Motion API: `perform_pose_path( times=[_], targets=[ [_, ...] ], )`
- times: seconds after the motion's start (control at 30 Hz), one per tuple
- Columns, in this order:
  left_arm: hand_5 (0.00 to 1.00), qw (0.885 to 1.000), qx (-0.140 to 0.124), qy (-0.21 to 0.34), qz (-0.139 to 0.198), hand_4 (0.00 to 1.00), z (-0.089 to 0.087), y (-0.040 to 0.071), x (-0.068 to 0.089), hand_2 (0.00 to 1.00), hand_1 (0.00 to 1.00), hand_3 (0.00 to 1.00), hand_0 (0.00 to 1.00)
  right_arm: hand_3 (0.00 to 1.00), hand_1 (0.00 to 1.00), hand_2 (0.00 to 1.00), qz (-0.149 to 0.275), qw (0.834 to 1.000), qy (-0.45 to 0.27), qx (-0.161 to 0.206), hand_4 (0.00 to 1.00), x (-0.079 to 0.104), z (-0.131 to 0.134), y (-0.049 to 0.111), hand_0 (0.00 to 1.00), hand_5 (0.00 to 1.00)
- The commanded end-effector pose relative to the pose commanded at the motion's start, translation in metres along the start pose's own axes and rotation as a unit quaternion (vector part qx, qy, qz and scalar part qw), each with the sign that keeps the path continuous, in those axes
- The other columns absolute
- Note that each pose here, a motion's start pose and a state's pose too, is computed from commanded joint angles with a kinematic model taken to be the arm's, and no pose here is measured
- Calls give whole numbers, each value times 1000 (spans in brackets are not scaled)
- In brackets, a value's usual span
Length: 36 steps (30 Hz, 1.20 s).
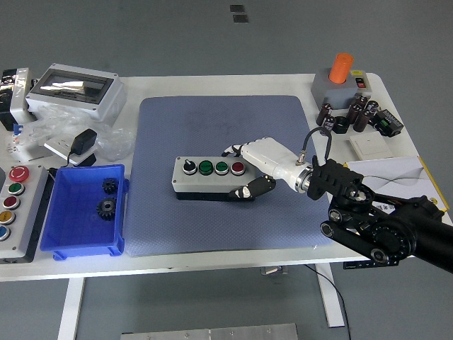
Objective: Pick up the button,place it on the desk,press the button,press the button
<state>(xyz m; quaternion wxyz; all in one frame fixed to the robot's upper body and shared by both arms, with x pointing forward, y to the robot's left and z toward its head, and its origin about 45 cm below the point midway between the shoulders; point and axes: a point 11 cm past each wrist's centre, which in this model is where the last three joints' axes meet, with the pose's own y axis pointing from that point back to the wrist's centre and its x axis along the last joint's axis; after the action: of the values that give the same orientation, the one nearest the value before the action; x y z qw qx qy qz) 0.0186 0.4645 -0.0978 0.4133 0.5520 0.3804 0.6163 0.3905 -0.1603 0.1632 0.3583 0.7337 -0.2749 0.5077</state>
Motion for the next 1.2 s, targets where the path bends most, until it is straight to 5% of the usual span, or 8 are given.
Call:
perform_pose_path(
  times=[0.07,0.1,0.47,0.67,0.7,0.87,0.9,1.2],
  targets=[
    [231,1000,0,0,0,590,0,0,0,627,736,651,732,597,621,625,-3,1000,2,-1,529,0,0,0,419,2],
    [231,1000,0,0,-1,590,0,0,-1,626,736,651,732,703,738,752,-4,1000,3,-1,542,0,0,0,707,2],
    [231,1000,0,2,-1,590,1,0,-2,626,736,651,732,794,774,810,-18,1000,9,-1,591,0,-2,0,748,2],
    [232,1000,-1,2,-2,589,1,0,-2,626,736,650,732,895,785,859,-22,1000,4,3,714,1,-6,0,759,60],
    [233,1000,-1,2,-2,586,1,0,-2,625,736,650,731,946,790,885,-22,1000,3,4,837,2,-6,0,768,166],
    [233,1000,-1,3,-2,586,0,0,-3,625,736,650,731,946,790,885,-17,1000,-6,7,837,6,-10,0,768,166],
    [232,1000,-1,3,-2,581,0,0,-3,624,735,648,731,998,789,901,-15,1000,-8,7,982,8,-11,0,779,358],
    [234,1000,-3,5,-4,575,1,0,-4,624,735,645,731,998,792,914,-3,1000,-29,1,998,20,-11,3,777,400]
  ],
)
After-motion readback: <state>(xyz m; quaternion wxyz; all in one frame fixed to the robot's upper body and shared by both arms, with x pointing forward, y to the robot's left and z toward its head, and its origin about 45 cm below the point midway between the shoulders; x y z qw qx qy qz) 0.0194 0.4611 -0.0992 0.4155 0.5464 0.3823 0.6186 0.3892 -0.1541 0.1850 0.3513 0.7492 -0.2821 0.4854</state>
